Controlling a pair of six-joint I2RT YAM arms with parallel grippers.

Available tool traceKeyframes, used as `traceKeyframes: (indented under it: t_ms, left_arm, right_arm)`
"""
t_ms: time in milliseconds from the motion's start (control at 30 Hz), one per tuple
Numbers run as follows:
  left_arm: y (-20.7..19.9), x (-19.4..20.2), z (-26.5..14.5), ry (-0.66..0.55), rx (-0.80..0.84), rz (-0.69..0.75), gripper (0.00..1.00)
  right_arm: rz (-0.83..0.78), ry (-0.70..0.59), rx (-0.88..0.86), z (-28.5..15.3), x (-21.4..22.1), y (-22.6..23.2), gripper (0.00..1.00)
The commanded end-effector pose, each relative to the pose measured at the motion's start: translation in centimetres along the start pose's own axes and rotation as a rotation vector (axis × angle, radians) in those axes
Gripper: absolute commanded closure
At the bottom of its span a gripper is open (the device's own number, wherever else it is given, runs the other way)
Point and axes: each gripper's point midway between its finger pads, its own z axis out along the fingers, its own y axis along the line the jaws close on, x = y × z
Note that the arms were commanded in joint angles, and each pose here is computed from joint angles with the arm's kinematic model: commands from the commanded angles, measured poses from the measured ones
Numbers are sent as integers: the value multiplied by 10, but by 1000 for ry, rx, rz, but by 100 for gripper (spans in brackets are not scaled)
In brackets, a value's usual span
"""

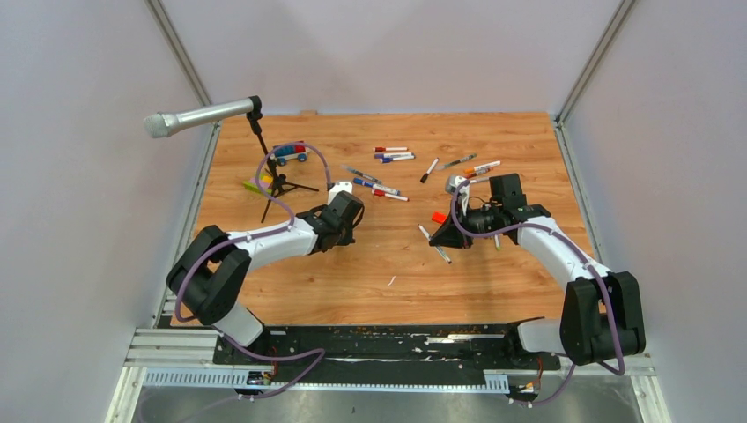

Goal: Open the pen caps
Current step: Place the pen cap at the center of the board.

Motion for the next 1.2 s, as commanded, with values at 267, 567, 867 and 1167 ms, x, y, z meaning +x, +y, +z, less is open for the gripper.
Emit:
traceKeyframes:
  t_ms: [267, 567, 867, 1167]
  left_arm:
    - [13, -4, 7, 6, -69, 9, 79]
    - [17, -6, 6, 2, -83, 19, 66]
    - [13, -30, -17, -58, -43, 3, 59]
    - [-3, -33, -52, -75, 136, 40, 40]
  right_arm:
    - [-76, -47, -14, -7, -21, 4, 100]
    - [-76, -49, -9, -8, -21, 3, 100]
    - [-70, -66, 77, -26, -26, -13, 100]
    - [70, -120, 421, -77, -22, -80, 100]
